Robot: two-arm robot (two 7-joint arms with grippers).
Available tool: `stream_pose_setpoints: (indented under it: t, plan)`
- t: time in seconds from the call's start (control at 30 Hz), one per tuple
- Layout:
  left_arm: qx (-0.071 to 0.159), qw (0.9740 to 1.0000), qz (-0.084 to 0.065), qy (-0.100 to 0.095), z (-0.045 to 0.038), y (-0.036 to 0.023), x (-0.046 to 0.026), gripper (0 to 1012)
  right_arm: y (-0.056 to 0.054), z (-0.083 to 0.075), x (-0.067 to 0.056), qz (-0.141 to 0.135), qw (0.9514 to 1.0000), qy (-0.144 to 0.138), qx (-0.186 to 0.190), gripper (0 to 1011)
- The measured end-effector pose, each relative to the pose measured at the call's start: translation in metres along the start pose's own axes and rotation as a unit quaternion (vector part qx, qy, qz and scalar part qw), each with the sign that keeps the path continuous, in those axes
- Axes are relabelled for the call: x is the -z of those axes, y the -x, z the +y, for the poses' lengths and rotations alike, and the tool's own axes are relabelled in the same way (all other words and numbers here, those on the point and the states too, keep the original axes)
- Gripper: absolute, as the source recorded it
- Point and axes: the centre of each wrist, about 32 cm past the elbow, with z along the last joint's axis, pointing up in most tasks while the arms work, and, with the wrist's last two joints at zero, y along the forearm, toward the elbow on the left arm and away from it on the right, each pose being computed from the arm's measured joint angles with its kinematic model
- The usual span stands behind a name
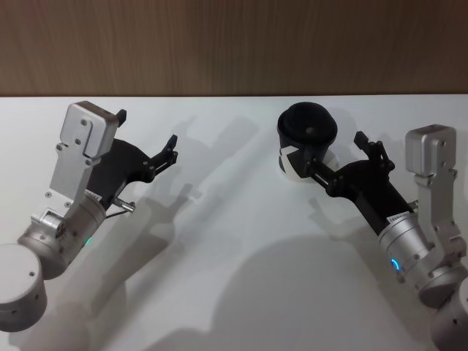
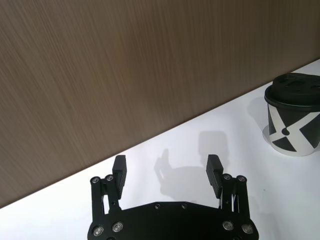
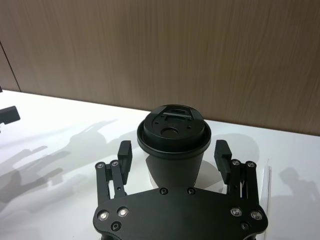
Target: Pick up the straw with one hand, pass it to the other hand, and insert it into the cup.
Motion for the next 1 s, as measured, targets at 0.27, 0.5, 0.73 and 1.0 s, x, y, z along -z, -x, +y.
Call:
stream_pose_setpoints:
  t: [0.27, 0.5, 0.73, 1.0]
  plan:
    - [0.000, 1.0000, 0.000, 0.000, 0.0000, 0.0000, 0.0000, 1003, 0.0000, 0.0000, 0.0000, 0.000, 1.0000, 0.000, 0.000, 1001]
    - [0.000, 1.0000, 0.000, 0.000, 0.0000, 0.0000, 0.0000, 1002, 0.0000, 0.0000, 0.0000, 0.000, 1.0000, 0.000, 0.000, 1001]
    - [0.000, 1.0000, 0.000, 0.000, 0.0000, 0.0000, 0.0000, 1003, 0.0000, 0.0000, 0.0000, 0.000, 1.0000, 0.000, 0.000, 1001]
    - [0.000, 1.0000, 0.000, 0.000, 0.0000, 0.0000, 0.0000, 1003, 0.0000, 0.0000, 0.0000, 0.000, 1.0000, 0.000, 0.000, 1001]
